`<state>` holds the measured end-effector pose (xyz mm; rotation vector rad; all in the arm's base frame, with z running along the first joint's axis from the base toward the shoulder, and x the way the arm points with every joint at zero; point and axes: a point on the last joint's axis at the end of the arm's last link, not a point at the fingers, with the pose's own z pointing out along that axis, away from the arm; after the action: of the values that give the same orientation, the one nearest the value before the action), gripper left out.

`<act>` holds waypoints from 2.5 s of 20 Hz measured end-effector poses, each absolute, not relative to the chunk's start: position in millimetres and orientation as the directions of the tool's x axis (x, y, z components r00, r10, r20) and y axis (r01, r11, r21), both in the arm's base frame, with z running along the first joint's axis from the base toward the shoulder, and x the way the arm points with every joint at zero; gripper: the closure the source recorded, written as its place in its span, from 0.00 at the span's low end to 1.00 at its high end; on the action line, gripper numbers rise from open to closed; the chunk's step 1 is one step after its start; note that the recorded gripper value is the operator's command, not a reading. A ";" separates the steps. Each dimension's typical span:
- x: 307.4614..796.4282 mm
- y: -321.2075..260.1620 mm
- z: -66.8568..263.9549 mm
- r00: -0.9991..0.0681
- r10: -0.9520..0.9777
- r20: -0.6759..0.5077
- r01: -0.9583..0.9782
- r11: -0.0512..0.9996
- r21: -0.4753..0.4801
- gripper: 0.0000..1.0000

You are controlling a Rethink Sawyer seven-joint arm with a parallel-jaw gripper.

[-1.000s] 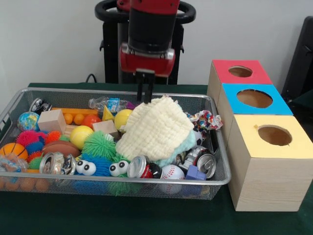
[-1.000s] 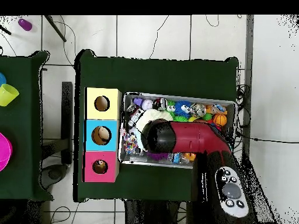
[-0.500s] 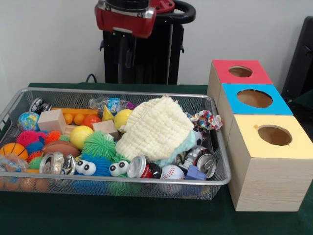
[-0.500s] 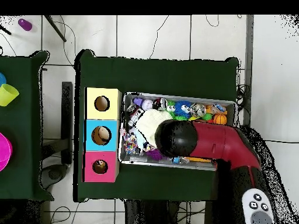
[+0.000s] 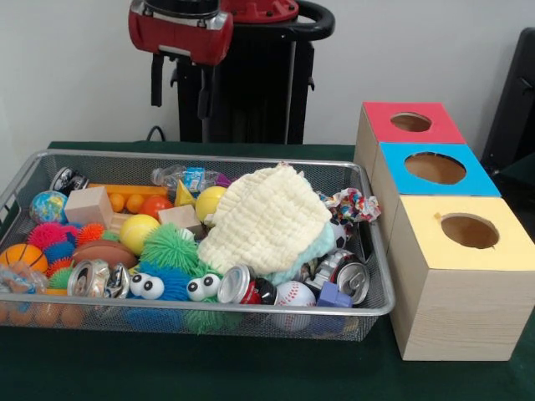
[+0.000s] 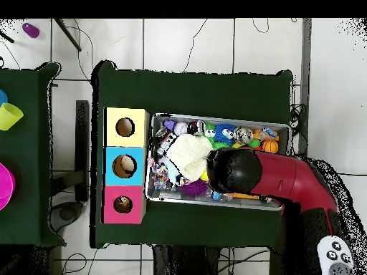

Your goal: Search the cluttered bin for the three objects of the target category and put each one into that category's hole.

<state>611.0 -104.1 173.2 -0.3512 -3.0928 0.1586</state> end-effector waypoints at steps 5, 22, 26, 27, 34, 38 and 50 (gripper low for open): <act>611.4 -106.0 163.6 -0.974 0.226 0.005 0.224 0.970 -0.098 0.00; 613.2 -87.8 82.0 -0.975 0.196 -0.101 0.201 0.979 -0.042 0.00; 613.8 -80.4 63.6 -0.974 0.187 -0.129 0.192 0.981 -0.030 0.00; 613.4 -74.1 50.8 -0.973 0.180 -0.144 0.185 0.983 -0.021 0.00; 604.7 -57.6 10.0 -0.973 0.171 -0.152 0.172 0.985 0.006 0.00; 597.2 -51.7 -19.4 -0.974 0.177 -0.143 0.175 0.984 0.024 0.00; 623.6 -63.7 -37.1 -0.959 0.188 -0.212 0.187 0.982 0.025 1.00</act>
<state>623.6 -63.7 -37.1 -0.3191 -3.3419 -0.0074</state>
